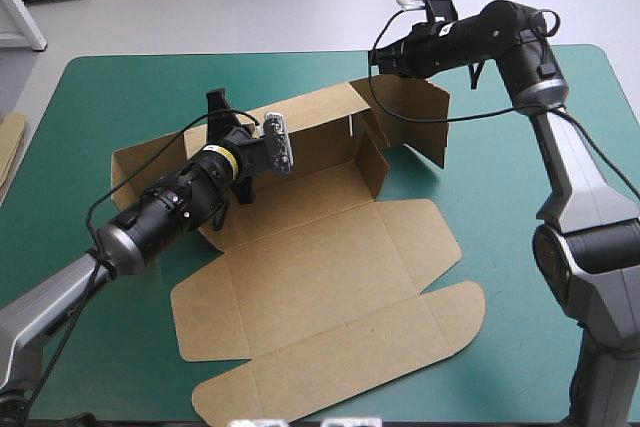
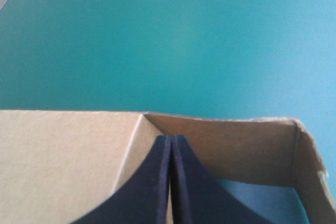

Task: Fold the box

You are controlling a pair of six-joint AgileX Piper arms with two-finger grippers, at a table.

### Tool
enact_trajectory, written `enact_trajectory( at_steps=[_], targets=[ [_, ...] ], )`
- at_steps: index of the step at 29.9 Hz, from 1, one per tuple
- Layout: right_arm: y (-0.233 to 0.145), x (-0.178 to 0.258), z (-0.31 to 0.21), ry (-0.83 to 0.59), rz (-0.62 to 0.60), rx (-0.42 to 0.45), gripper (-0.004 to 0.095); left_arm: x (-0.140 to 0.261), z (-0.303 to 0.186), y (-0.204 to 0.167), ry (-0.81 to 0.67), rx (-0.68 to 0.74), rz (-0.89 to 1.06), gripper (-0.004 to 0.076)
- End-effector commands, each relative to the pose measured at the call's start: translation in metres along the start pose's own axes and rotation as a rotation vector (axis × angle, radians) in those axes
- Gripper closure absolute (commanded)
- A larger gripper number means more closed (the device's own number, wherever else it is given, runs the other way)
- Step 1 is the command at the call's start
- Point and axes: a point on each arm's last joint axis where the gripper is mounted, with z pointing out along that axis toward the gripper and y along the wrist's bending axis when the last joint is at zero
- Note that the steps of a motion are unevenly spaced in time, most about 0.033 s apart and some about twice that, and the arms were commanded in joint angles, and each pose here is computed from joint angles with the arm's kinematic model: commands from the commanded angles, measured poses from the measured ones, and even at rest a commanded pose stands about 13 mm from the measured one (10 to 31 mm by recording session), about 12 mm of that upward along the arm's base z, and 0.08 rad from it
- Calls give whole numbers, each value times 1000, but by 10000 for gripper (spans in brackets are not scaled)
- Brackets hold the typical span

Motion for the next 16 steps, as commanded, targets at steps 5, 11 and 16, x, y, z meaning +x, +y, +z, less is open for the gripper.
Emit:
enact_trajectory(
  at_steps=[5,11,16],
  targets=[
    [-2,-29,-4,-158,1,-17,908,-6,-7,1,-32,17,-94,732],
    [-19,-33,5,-175,25,-2,908,-7,-7,1,-37,15,-94,733],
    [-28,-31,5,-151,36,11,908,-7,-7,1,-36,15,-95,732]
  ],
)
